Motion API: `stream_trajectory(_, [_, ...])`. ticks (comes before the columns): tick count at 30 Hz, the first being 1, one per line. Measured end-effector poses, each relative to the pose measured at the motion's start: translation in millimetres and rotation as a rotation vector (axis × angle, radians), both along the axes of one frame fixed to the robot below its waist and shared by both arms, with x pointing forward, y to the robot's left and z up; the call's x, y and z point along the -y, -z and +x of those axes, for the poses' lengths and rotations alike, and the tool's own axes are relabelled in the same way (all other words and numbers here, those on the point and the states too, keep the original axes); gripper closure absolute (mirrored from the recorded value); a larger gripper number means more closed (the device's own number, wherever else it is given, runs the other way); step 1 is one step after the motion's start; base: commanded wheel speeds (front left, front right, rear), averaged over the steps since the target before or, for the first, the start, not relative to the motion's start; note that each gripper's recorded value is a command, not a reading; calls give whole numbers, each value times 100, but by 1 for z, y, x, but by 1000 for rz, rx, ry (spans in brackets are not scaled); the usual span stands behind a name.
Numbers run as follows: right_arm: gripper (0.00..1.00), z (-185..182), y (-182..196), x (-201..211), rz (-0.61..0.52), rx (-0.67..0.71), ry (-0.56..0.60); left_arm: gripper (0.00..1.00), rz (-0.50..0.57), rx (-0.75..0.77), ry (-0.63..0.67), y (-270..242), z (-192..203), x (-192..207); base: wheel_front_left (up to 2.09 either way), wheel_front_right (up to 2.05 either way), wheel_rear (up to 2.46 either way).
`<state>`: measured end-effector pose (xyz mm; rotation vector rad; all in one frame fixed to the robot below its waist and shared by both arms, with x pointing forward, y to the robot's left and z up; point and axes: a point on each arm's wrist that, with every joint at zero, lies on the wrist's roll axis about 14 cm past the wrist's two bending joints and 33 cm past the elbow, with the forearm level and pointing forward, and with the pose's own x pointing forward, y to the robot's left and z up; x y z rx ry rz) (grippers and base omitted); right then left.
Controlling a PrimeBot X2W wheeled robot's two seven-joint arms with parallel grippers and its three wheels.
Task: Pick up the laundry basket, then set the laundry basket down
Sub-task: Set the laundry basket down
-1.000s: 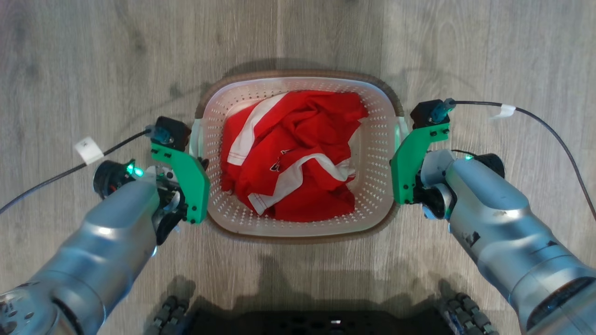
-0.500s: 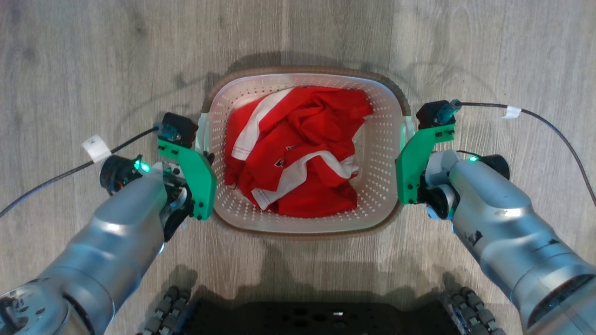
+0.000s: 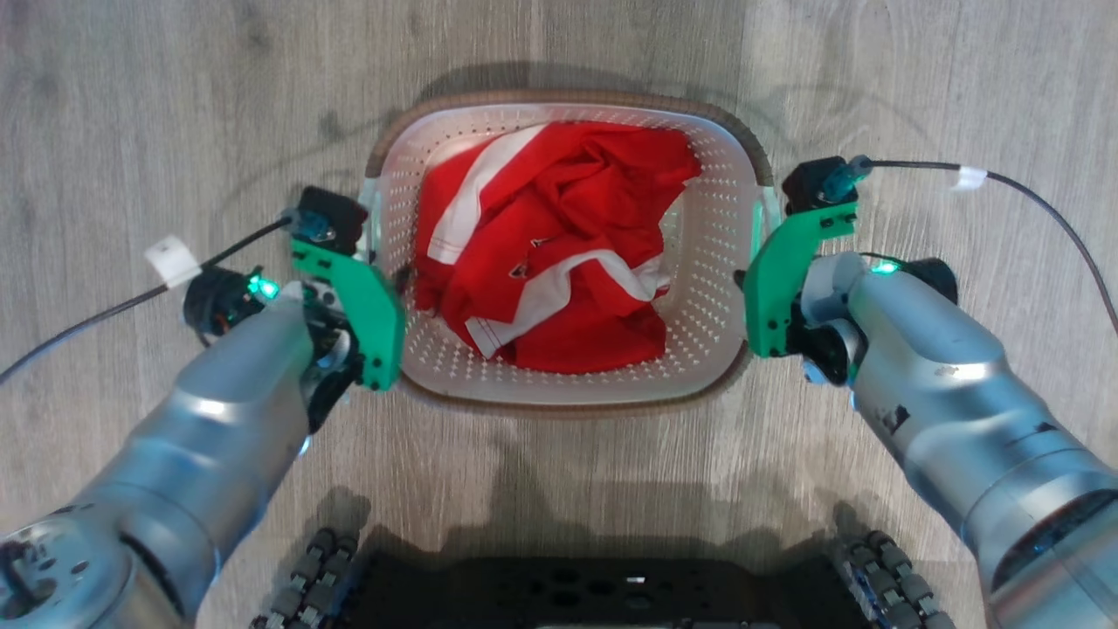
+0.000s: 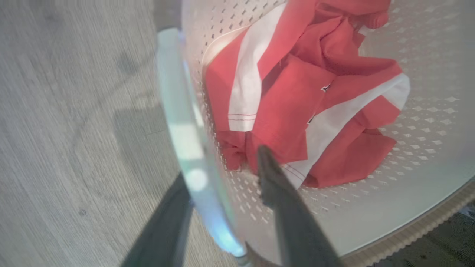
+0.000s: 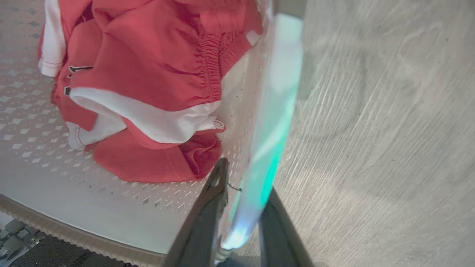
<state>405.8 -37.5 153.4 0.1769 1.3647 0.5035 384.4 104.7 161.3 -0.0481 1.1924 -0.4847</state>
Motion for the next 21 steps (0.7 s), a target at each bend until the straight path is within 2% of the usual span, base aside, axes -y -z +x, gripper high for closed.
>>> stream_trajectory(1, [0,1,-1,-2,6,3,-3,0,-7,6,0,-1,1,4,0,0,0])
stream_trajectory(7, [0,0,-4,-14,28,5,-17,0,-4,14,-8,-1,2,6,0,0,0])
stream_trajectory(21, [0,-3,-6,6,-44,-7,-18,0,21,23,-17,-10,5,3,0,0,0])
